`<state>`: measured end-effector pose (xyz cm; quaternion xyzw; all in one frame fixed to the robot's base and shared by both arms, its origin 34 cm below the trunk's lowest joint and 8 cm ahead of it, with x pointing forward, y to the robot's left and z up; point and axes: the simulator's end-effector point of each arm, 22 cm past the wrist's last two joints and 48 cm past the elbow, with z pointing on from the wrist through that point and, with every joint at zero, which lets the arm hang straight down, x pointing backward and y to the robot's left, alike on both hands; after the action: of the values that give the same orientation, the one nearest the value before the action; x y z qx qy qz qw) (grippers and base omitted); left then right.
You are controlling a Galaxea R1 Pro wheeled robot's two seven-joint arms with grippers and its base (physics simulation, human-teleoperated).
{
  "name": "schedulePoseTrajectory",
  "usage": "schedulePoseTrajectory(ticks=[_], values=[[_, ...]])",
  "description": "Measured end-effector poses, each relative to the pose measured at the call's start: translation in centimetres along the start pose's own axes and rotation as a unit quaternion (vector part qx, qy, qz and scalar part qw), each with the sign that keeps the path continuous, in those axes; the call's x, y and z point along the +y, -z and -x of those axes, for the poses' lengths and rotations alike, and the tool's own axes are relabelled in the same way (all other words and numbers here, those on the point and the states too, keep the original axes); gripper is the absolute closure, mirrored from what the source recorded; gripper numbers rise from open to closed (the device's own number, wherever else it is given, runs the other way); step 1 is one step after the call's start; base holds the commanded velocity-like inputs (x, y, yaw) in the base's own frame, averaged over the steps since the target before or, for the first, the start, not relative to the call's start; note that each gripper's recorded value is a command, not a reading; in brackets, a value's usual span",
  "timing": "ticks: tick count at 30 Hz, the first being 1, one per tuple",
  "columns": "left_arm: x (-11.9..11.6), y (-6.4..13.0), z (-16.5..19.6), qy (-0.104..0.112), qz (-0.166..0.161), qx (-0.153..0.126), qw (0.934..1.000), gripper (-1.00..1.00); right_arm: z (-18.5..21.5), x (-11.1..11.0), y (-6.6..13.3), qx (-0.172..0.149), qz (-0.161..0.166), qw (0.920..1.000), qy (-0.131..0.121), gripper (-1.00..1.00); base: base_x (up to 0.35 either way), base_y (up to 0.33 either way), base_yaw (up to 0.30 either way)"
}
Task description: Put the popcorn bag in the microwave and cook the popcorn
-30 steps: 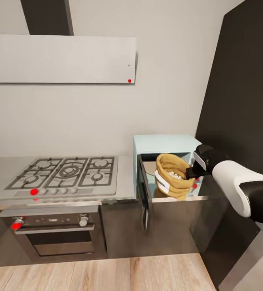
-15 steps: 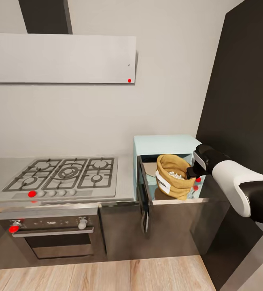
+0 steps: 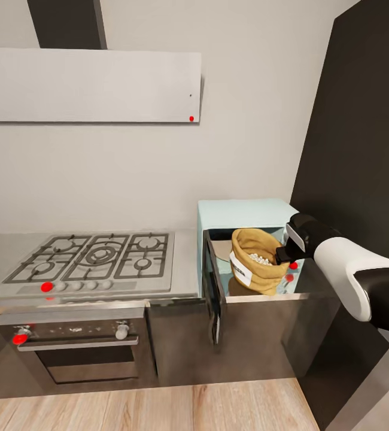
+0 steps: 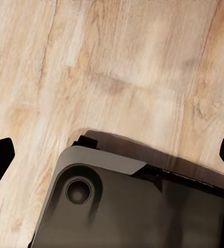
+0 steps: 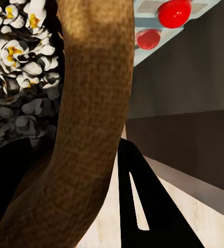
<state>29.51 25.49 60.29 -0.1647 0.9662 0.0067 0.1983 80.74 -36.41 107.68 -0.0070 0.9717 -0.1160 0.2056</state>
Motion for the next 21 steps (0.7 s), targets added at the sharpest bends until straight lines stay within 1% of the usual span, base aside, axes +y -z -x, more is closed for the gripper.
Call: schedulePoseTrajectory(ticks=[4,17,21], values=[[0.03,0.01,0.01,0.001,0.000,0.000,1.0000,-1.00,-0.01,0.05,0.04,0.000,0.000,1.0000,0.000,1.00,0.205,0.000,0.000],[0.01,0.00,0.00,0.000,0.000,0.000,1.0000,-1.00,0.05,0.05,0.05,-0.001,-0.002,1.0000,0.002,1.00,0.019,0.000,0.000],[0.02,0.03,-0.01,0.000,0.000,0.000,1.0000,-1.00,0.01,0.19,0.08,0.000,0.001,1.0000,0.001,1.00,0.272,0.000,0.000]])
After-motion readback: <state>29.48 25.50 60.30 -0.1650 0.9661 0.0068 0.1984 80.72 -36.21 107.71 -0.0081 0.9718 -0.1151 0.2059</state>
